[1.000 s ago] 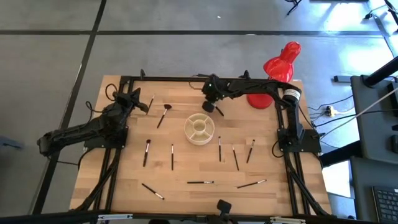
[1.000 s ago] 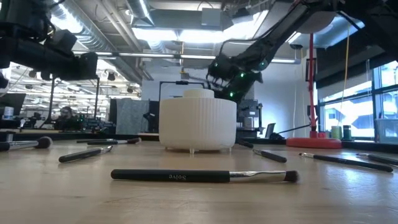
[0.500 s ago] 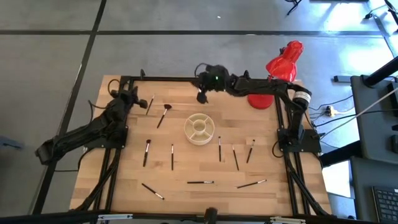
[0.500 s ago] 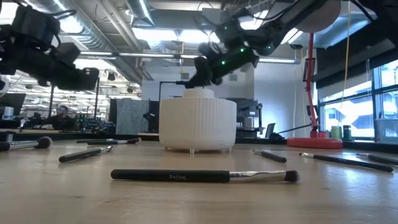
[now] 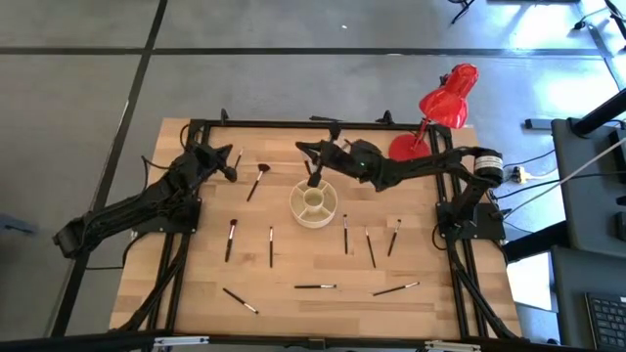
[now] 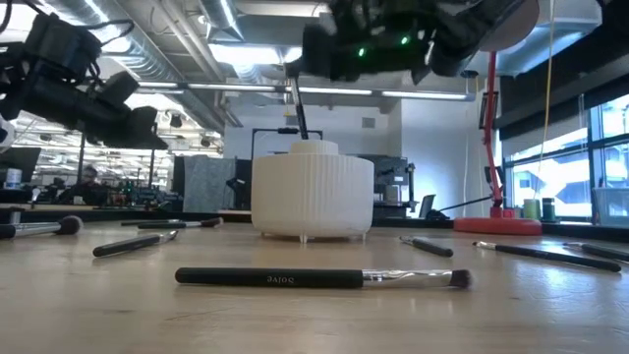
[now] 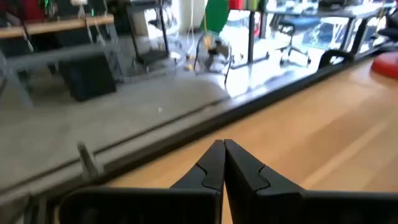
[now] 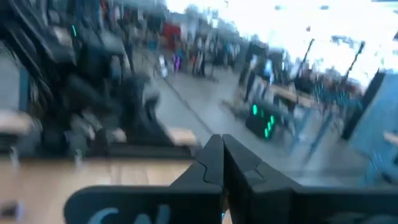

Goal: Put items in baskets/containers
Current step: Put the blush brush into the white organizer

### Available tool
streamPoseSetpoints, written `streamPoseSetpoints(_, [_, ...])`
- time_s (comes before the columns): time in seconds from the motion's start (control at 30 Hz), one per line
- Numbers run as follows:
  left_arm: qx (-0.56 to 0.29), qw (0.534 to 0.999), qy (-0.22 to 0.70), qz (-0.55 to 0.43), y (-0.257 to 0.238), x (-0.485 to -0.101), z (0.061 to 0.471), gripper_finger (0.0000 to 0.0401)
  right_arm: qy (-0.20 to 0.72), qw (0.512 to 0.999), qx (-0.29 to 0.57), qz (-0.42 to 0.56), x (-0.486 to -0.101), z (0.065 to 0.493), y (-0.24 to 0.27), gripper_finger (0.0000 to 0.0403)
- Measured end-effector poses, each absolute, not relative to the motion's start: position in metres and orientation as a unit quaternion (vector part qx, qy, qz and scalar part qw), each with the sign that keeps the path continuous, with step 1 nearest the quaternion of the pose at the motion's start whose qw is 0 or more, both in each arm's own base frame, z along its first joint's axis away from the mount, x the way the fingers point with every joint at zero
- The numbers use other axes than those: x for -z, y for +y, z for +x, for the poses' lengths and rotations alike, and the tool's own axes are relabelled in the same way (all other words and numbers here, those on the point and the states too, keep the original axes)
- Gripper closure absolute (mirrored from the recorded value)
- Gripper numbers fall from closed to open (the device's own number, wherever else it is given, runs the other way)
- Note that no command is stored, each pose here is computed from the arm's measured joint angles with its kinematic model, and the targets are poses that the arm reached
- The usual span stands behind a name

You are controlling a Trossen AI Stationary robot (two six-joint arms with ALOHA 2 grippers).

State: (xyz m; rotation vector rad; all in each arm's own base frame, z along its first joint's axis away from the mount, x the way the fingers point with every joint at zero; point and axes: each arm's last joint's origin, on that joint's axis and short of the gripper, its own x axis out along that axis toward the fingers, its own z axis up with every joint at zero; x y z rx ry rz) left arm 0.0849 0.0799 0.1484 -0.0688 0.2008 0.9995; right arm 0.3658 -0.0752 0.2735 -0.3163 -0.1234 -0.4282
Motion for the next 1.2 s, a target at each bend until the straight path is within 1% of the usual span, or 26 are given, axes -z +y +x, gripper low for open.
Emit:
streamPoseSetpoints(0.1, [-0.473, 0.874, 0.098, -0.054, 0.079, -0.146, 0.085, 0.0399, -0.072, 0.967, 0.199, -0.143, -0.274, 0.36, -0.063, 0.0402])
streamPoseSetpoints(0.23, [-0.416, 0.901, 0.103, -0.072, 0.077, -0.144, 0.088, 0.0393, -0.058, 0.973, 0.19, -0.12, -0.253, 0.354, -0.045, 0.0402])
streamPoseSetpoints(0.3, [-0.401, 0.907, 0.098, -0.087, 0.076, -0.144, 0.088, 0.0382, -0.072, 0.974, 0.188, -0.106, -0.246, 0.348, -0.037, 0.0402])
streamPoseSetpoints(0.47, [-0.397, 0.907, 0.091, -0.104, 0.076, -0.144, 0.089, 0.0342, -0.117, 0.97, 0.193, -0.09, -0.236, 0.334, -0.028, 0.0402])
streamPoseSetpoints(0.53, [-0.4, 0.906, 0.09, -0.104, 0.076, -0.144, 0.089, 0.0327, -0.113, 0.971, 0.19, -0.089, -0.234, 0.333, -0.027, 0.0402])
streamPoseSetpoints(0.7, [-0.399, 0.909, 0.064, -0.099, 0.077, -0.149, 0.09, 0.0302, -0.06, 0.978, 0.171, -0.099, -0.215, 0.338, -0.022, 0.0392])
streamPoseSetpoints(0.83, [-0.374, 0.924, 0.035, -0.068, 0.074, -0.157, 0.094, 0.0287, -0.043, 0.978, 0.162, -0.128, -0.204, 0.342, -0.016, 0.0371])
streamPoseSetpoints(0.97, [-0.38, 0.922, 0.016, -0.073, 0.07, -0.16, 0.097, 0.0279, -0.028, 0.977, 0.171, -0.122, -0.205, 0.341, -0.013, 0.033])
streamPoseSetpoints(1.07, [-0.403, 0.909, 0.046, -0.092, 0.069, -0.152, 0.099, 0.0284, -0.007, 0.968, 0.219, -0.121, -0.209, 0.337, -0.013, 0.0291])
streamPoseSetpoints(1.2, [-0.405, 0.902, 0.085, -0.121, 0.068, -0.143, 0.104, 0.0298, -0.006, 0.947, 0.296, -0.13, -0.231, 0.326, -0.017, 0.0252])
